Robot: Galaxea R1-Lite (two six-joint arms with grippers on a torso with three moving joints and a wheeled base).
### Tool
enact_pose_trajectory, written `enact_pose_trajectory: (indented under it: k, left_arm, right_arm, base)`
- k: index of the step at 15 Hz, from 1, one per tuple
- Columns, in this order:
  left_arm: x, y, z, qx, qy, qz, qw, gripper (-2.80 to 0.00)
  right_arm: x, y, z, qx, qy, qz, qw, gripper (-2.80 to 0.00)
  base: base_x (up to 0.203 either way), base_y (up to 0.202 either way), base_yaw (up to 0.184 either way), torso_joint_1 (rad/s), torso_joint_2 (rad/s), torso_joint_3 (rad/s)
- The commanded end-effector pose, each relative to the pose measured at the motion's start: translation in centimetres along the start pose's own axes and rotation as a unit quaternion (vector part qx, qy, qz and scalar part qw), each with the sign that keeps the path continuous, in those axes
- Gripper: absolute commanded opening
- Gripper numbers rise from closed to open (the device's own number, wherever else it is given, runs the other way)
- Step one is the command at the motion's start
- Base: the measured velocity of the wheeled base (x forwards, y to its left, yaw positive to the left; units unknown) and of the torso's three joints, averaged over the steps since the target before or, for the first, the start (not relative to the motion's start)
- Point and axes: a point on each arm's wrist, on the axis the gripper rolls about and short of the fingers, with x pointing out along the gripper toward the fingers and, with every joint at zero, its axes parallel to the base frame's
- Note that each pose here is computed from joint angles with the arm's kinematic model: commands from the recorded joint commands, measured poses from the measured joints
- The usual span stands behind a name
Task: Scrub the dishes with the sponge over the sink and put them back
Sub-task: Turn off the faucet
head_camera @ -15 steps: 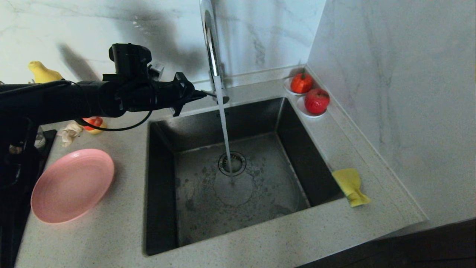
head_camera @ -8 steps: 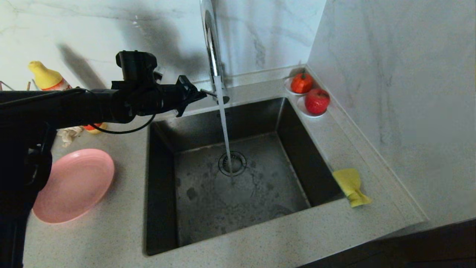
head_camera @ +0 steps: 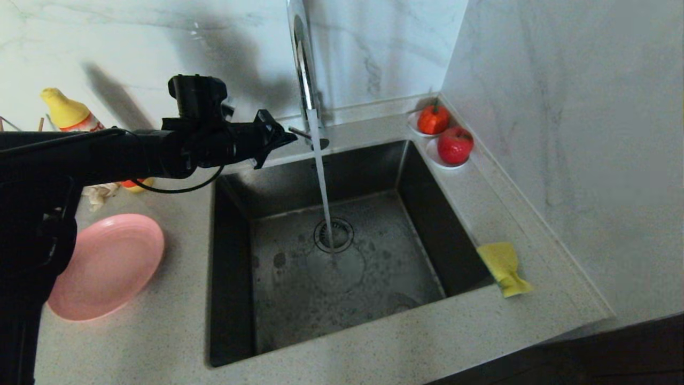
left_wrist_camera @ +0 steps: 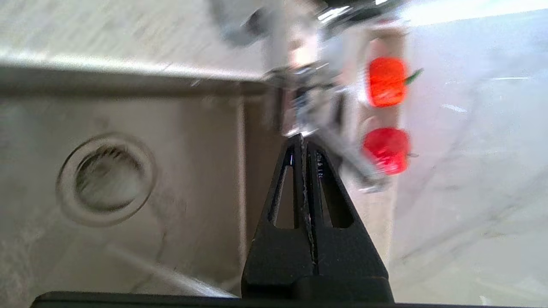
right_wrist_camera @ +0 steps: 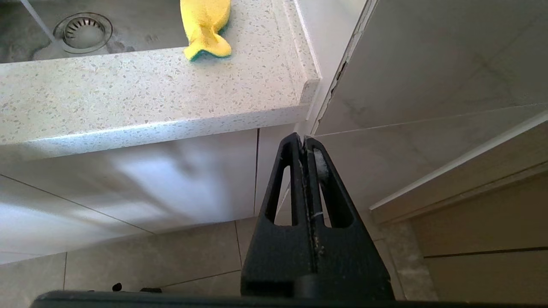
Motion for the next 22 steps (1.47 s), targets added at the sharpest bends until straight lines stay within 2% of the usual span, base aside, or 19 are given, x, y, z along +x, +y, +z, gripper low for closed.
enact_pose_trajectory:
  k: [1,4,7,13,20,22]
  left_arm:
    - [-0.4,0.0,-0.1,-0.006,0.010,0.012,0.9999,-2.80]
    - [-2.4,-1.7,0.1,-0.005,0.030,0.022,0.9993,-2.80]
    - [-4.1,-3.6,0.5,0.000,0.052,-0.018,0.9985,-2.80]
    - [-3.1,-2.5,0.1,-0.006,0.058,-0.007,0.9983,-2.80]
    - [-2.3,-2.2,0.2,-0.002,0.053,-0.011,0.9986,-2.80]
    - [-1.9,-1.6,0.1,-0.002,0.041,0.006,0.9992,-2.80]
  right_arm:
    - [0.0,0.0,0.0,0.000,0.001,0.000,1.000,-2.80]
    - [0.0,0.0,0.0,0.000,0.001,0.000,1.000,-2.80]
    - [0.0,0.0,0.0,0.000,0.001,0.000,1.000,-2.80]
    - [0.0,0.0,0.0,0.000,0.001,0.000,1.000,-2.80]
    - [0.0,0.0,0.0,0.000,0.001,0.000,1.000,-2.80]
    - [0.0,0.0,0.0,0.000,0.001,0.000,1.000,-2.80]
  base:
    - [0.000,0.000,0.000,0.000,0.00,0.000]
    - [0.000,0.000,0.000,0.000,0.00,0.000]
    - [0.000,0.000,0.000,0.000,0.00,0.000]
    - [0.000,0.000,0.000,0.000,0.00,0.000]
    - [0.000,0.000,0.000,0.000,0.00,0.000]
    - [0.000,0.000,0.000,0.000,0.00,0.000]
